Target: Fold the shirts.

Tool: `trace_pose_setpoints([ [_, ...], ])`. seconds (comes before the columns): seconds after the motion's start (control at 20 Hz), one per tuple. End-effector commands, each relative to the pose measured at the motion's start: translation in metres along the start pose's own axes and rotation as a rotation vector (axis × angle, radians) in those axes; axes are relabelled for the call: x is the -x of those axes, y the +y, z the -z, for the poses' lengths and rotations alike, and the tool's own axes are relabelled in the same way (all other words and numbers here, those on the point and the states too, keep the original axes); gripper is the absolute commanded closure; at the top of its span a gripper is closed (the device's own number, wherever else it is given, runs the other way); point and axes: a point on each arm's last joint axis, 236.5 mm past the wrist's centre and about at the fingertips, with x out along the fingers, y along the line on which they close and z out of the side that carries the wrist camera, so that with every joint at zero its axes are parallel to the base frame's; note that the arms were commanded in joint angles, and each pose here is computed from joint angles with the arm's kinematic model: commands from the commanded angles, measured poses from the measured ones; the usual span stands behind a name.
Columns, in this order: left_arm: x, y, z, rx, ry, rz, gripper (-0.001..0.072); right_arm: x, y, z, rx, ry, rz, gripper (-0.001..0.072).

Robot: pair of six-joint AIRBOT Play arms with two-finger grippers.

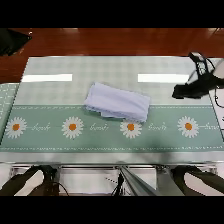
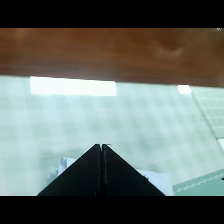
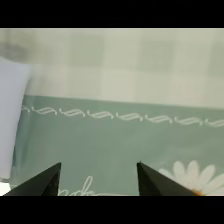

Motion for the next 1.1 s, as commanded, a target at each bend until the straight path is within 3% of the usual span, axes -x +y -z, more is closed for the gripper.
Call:
trace_pose_setpoints([
  [0.0, 0.001, 0.009, 0.021, -0.022, 0.089, -0.037, 0.0682, -0.024, 0.007, 0.028, -0.356, -0.009, -0.367, 0.0153],
  [0.1, 0.000, 0.009, 0.033, 0.004, 0.136, -0.030, 0.0682, -0.044, 0.029, 0.026, -0.458, -0.072, -0.495, 0.0154],
  [0.35, -0.001, 0.008, 0.061, 0.031, 0.232, -0.007, 0.0682, -0.101, 0.077, 0.054, -0.423, -0.013, -0.494, 0.0153],
  [0.45, -0.002, 0.004, 0.065, 0.033, 0.247, 0.005, 0.0682, -0.112, 0.110, 0.050, -0.394, -0.016, -0.557, 0.0113],
  [0.6, -0.007, -0.008, 0.070, 0.017, 0.264, 0.031, 0.0682, -0.125, 0.146, 0.042, -0.452, -0.027, -0.618, 0.0120],
  [0.65, -0.008, -0.011, 0.071, 0.012, 0.269, 0.038, 0.0682, -0.128, 0.155, 0.039, -0.470, -0.033, -0.628, 0.0168],
  [0.7, -0.009, -0.015, 0.073, 0.007, 0.273, 0.045, 0.0682, -0.128, 0.161, 0.037, -0.465, -0.045, -0.638, 0.0329],
  [0.75, -0.010, -0.017, 0.074, 0.004, 0.277, 0.050, 0.0682, -0.125, 0.164, 0.034, -0.432, -0.062, -0.649, 0.0544],
  [0.8, -0.011, -0.018, 0.074, 0.003, 0.279, 0.053, 0.0682, -0.120, 0.166, 0.030, -0.399, -0.070, -0.664, 0.0690],
  [1.05, -0.013, -0.016, 0.076, 0.006, 0.284, 0.052, 0.0682, -0.032, 0.149, -0.011, -0.251, -0.120, -0.821, 0.0686],
])
